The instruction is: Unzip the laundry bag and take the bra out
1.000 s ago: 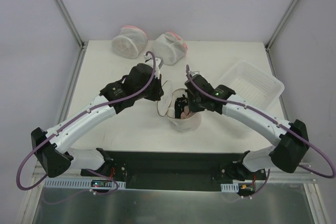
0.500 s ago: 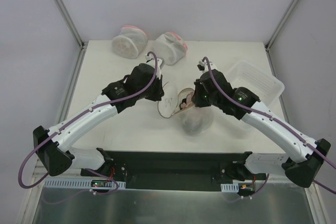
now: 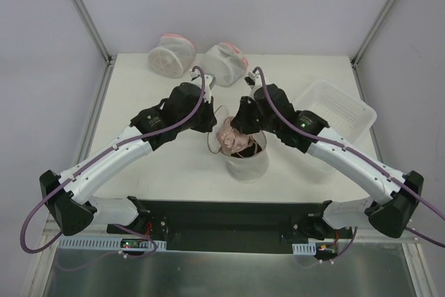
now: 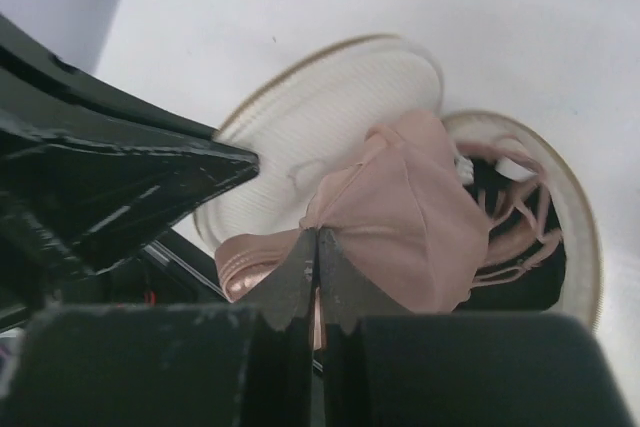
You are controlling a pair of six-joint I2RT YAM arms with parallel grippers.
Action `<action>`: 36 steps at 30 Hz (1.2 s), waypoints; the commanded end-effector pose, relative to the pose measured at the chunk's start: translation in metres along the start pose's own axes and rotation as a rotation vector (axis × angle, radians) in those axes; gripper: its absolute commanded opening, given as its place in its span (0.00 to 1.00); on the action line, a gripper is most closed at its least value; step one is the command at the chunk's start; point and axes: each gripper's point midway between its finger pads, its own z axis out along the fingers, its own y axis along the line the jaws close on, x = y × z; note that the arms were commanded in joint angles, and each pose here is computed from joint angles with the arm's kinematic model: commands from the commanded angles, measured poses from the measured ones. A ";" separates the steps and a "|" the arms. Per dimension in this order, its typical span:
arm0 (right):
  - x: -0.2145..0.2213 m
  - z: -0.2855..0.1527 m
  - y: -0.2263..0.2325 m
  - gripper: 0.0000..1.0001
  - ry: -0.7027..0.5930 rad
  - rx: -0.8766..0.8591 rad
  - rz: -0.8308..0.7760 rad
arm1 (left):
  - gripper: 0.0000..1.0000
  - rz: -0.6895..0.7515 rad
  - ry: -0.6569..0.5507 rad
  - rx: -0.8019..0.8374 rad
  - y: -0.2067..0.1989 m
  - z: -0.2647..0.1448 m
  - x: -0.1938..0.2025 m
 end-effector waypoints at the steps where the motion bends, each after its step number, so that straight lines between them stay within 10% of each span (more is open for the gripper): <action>1: -0.049 -0.031 0.022 0.01 -0.215 -0.095 0.046 | 0.00 0.028 -0.116 0.019 -0.004 -0.029 -0.031; 36: -0.157 -0.237 -0.046 0.01 -0.741 0.265 -0.018 | 0.00 0.034 -0.089 -0.010 0.000 -0.017 -0.027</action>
